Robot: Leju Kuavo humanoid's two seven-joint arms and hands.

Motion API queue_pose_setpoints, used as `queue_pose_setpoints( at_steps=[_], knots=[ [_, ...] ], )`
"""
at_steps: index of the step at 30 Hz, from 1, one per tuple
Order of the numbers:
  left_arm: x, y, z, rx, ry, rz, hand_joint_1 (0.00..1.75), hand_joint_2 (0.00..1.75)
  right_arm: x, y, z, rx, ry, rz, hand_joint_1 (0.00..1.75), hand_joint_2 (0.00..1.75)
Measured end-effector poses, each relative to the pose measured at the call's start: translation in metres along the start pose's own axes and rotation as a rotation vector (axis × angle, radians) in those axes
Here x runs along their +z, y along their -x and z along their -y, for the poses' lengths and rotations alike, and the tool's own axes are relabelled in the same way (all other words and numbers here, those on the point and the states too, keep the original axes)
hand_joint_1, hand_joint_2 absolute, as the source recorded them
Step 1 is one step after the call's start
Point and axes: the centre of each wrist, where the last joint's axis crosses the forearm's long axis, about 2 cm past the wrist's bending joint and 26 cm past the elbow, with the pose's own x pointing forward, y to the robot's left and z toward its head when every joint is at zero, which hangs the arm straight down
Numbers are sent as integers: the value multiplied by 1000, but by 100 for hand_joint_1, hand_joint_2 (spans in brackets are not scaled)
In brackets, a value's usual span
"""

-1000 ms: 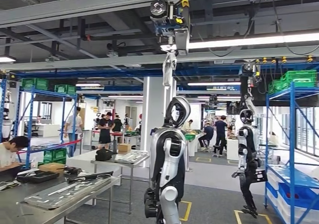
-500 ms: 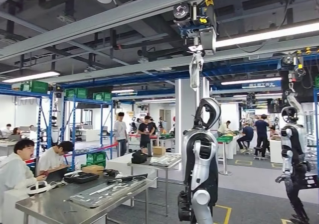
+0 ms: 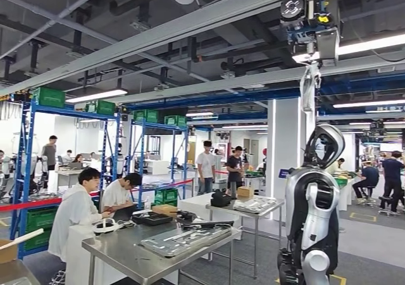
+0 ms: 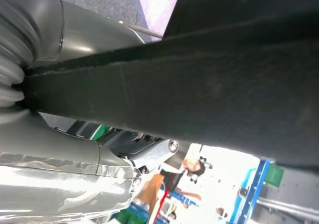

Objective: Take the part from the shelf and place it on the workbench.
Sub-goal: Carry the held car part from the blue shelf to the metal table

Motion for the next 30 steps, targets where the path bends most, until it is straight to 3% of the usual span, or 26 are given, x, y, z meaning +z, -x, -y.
queue_pose_setpoints(
  at_steps=[30],
  knots=[
    [1, 2, 8, 15, 11, 7, 0, 175, 2, -1, -7, -1, -12, -3, 175, 175]
  ],
)
